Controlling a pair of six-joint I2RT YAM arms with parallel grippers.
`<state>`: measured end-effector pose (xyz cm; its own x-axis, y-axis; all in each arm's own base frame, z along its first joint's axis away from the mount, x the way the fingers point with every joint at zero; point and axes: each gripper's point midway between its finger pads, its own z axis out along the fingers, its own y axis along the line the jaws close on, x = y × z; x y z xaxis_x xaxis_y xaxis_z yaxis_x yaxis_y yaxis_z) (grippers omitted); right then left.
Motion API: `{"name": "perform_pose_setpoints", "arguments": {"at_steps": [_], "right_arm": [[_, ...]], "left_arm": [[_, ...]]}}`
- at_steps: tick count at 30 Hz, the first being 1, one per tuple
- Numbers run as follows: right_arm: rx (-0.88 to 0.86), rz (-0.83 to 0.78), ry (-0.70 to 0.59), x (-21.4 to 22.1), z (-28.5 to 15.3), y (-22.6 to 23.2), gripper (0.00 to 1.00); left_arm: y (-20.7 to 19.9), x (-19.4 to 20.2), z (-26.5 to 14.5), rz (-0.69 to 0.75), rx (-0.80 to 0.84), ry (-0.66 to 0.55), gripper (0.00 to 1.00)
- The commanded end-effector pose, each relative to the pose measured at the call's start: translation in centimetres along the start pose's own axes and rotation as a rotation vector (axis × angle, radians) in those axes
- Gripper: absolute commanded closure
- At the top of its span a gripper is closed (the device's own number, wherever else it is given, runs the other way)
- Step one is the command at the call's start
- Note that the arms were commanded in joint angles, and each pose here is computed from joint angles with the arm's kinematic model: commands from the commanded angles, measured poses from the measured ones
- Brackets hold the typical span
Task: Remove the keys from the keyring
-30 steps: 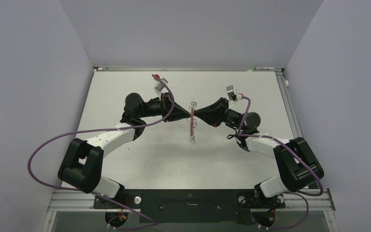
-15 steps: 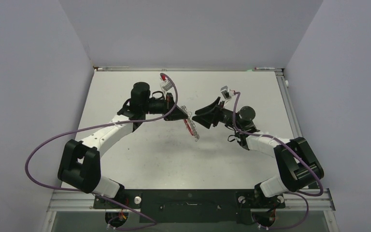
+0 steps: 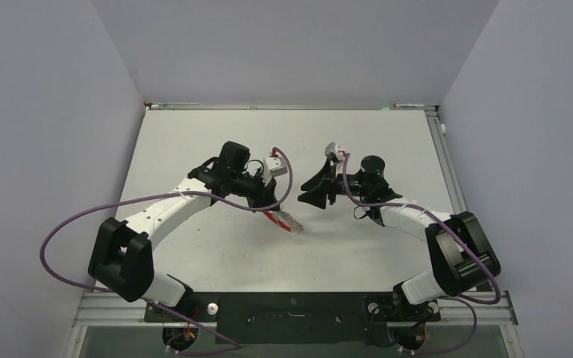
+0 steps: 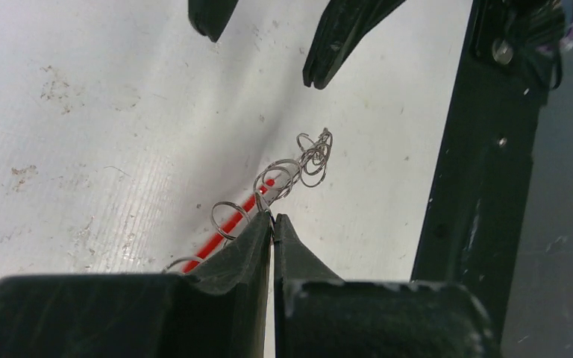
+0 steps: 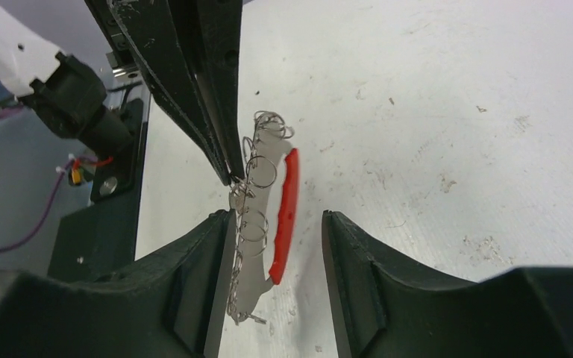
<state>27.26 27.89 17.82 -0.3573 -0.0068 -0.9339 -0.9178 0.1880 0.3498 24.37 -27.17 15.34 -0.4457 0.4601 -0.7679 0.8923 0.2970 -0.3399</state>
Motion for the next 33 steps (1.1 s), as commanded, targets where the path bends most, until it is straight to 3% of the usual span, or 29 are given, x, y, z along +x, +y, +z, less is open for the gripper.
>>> {"name": "perform_pose_setpoints", "arguments": {"at_steps": [1,13,33], "right_arm": [[-0.124,-0.208,0.028,-0.2,0.3,2.2,0.55],[-0.156,-0.453,0.033,2.5,2.2,2.4,0.58],[-0.198,-0.56,0.109,5.6,4.0,3.1,0.65]], "left_arm": [[0.1,-0.2,0.2,0.262,-0.014,0.062,1.0],[-0.9,0.3,1.1,0.373,0.063,0.103,1.0],[-1.9,-0.4,1.5,0.363,0.145,0.076,1.0]]}}
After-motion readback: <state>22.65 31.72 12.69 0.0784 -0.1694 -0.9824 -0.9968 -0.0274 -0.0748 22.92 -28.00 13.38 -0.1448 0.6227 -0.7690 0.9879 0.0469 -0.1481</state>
